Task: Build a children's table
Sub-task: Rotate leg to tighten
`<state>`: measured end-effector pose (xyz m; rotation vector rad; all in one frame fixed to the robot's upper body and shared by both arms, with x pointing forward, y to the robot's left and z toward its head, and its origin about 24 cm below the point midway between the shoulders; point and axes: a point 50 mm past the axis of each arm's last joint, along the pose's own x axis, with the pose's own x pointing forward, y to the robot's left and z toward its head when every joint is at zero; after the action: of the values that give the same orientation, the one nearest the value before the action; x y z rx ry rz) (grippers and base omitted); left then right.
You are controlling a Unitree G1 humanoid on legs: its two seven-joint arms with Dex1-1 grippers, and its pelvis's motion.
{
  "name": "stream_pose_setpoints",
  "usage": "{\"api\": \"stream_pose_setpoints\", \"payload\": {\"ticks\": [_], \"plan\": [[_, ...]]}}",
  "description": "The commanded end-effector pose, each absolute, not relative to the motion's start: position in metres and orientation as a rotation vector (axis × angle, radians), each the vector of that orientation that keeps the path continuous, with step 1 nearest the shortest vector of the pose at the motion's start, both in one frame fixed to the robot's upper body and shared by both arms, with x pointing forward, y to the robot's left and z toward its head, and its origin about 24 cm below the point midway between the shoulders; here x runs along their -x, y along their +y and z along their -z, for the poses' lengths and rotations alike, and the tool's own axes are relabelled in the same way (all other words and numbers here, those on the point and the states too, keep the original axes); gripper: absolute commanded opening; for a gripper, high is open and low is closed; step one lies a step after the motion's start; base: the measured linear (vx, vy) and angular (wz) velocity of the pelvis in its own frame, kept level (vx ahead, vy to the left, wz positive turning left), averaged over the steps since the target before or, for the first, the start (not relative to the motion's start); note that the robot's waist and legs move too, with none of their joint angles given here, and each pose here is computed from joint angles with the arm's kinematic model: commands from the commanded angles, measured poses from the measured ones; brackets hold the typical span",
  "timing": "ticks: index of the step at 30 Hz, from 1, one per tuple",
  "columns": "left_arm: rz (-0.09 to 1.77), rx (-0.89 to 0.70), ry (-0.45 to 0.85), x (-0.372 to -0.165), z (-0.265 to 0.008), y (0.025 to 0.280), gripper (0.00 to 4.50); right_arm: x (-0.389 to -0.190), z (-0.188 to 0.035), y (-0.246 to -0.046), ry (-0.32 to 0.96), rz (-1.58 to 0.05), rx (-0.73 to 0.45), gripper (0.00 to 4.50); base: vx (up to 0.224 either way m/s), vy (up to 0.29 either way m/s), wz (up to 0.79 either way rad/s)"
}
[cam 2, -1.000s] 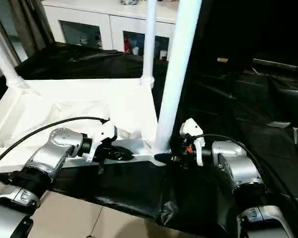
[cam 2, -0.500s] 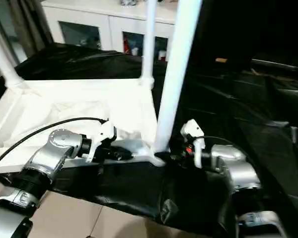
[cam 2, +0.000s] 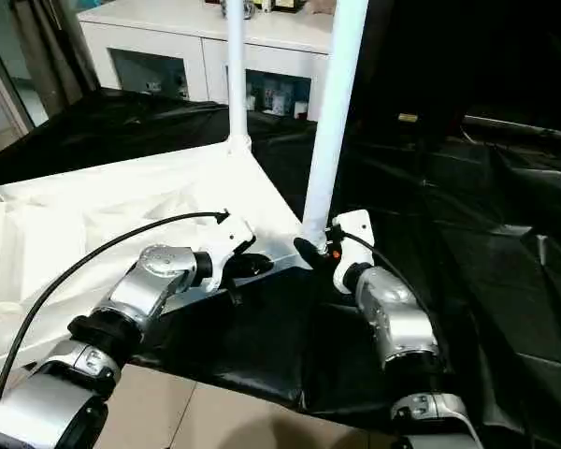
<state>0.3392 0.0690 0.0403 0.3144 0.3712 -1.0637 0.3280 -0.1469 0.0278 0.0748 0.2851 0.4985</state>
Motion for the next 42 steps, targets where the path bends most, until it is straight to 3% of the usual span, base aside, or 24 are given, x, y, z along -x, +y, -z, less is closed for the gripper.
{"api": "stream_pose_setpoints", "payload": {"ticks": [1, 5, 9, 16, 22, 23, 42], "plan": [[1.146, -0.339, 0.338, -0.334, -0.042, 0.041, 0.00, -0.324, -0.036, -0.106, 0.250, -0.732, -0.064, 3.19, 0.000, 0.000, 0.00], [1.170, -0.360, 0.350, -0.332, -0.039, 0.047, 0.00, -0.326, -0.041, -0.117, 0.240, -0.752, -0.029, 3.70, 0.000, 0.000, 0.00], [1.241, -0.357, 0.371, -0.328, -0.038, 0.062, 0.00, -0.319, -0.044, -0.142, 0.273, -0.894, 0.035, 4.08, 0.000, 0.000, 0.00], [1.420, -0.332, 0.383, -0.318, -0.044, 0.090, 0.00, -0.311, -0.056, -0.178, 0.312, -1.040, 0.113, 4.16, 0.000, 0.000, 0.00], [1.445, -0.337, 0.393, -0.318, -0.048, 0.101, 0.00, -0.306, -0.060, -0.183, 0.350, -1.133, 0.088, 4.16, 0.000, 0.000, 0.00], [1.448, -0.338, 0.393, -0.317, -0.048, 0.103, 0.00, -0.304, -0.060, -0.182, 0.358, -1.148, 0.086, 3.91, 0.000, 0.000, 0.00], [1.434, -0.326, 0.401, -0.315, -0.048, 0.109, 0.00, -0.297, -0.051, -0.182, 0.428, -1.209, 0.121, 2.44, 0.000, 0.000, 0.00]]}}
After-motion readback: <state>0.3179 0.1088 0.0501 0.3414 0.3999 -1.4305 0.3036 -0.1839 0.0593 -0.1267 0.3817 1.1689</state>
